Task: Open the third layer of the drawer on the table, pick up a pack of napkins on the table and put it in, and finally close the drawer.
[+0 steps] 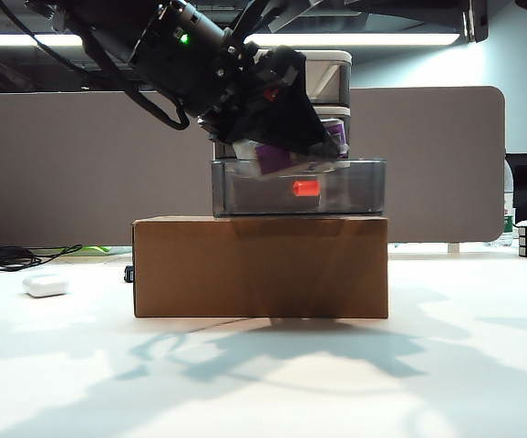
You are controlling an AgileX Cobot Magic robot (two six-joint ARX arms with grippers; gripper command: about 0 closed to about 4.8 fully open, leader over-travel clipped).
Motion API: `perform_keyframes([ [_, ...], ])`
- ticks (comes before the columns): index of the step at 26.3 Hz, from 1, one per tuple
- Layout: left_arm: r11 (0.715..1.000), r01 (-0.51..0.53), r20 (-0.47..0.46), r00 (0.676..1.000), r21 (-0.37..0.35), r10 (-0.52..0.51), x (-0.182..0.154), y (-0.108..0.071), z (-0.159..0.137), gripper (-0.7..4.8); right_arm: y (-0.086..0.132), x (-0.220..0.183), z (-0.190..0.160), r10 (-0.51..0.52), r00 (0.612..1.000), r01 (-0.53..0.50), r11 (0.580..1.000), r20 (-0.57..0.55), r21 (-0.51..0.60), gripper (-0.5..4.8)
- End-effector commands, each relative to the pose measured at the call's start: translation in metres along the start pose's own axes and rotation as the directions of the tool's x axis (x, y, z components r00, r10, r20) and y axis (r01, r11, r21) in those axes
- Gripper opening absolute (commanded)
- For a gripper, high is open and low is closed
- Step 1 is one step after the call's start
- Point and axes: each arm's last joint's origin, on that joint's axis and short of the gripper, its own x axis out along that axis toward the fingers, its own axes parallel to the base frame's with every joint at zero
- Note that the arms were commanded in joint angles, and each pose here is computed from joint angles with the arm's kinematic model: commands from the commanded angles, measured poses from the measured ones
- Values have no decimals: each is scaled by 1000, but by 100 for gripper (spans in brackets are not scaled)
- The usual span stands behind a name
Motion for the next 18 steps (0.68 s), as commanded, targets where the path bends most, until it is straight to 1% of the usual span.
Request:
perform_keyframes([
  [1, 1000, -9, 30, 1000, -17, 9, -2, 2, 6, 249, 1, -1, 2, 4, 1000, -4, 1000, 11, -15, -6],
  [6, 1000, -7, 27, 1000, -18, 7, -2, 2, 5, 253, 1, -1, 2, 7, 1000, -7, 1000, 10, -15, -6],
  [7, 1000, -4, 28, 1000, -18, 5, -2, 2, 5, 268, 1, -1, 2, 7, 1000, -7, 1000, 10, -15, -6],
  [10, 1000, -4, 24, 1000, -19, 5, -1, 1, 5, 353, 1, -1, 2, 7, 1000, -7, 1000, 10, -14, -6],
  [14, 1000, -6, 17, 1000, -21, 6, -1, 1, 4, 354, 1, -1, 2, 7, 1000, -7, 1000, 10, -14, -6],
  [18, 999, -46, 8, 999, -21, 46, -8, 2, 8, 350, 1, -1, 2, 7, 1000, -7, 1000, 10, -14, -6],
])
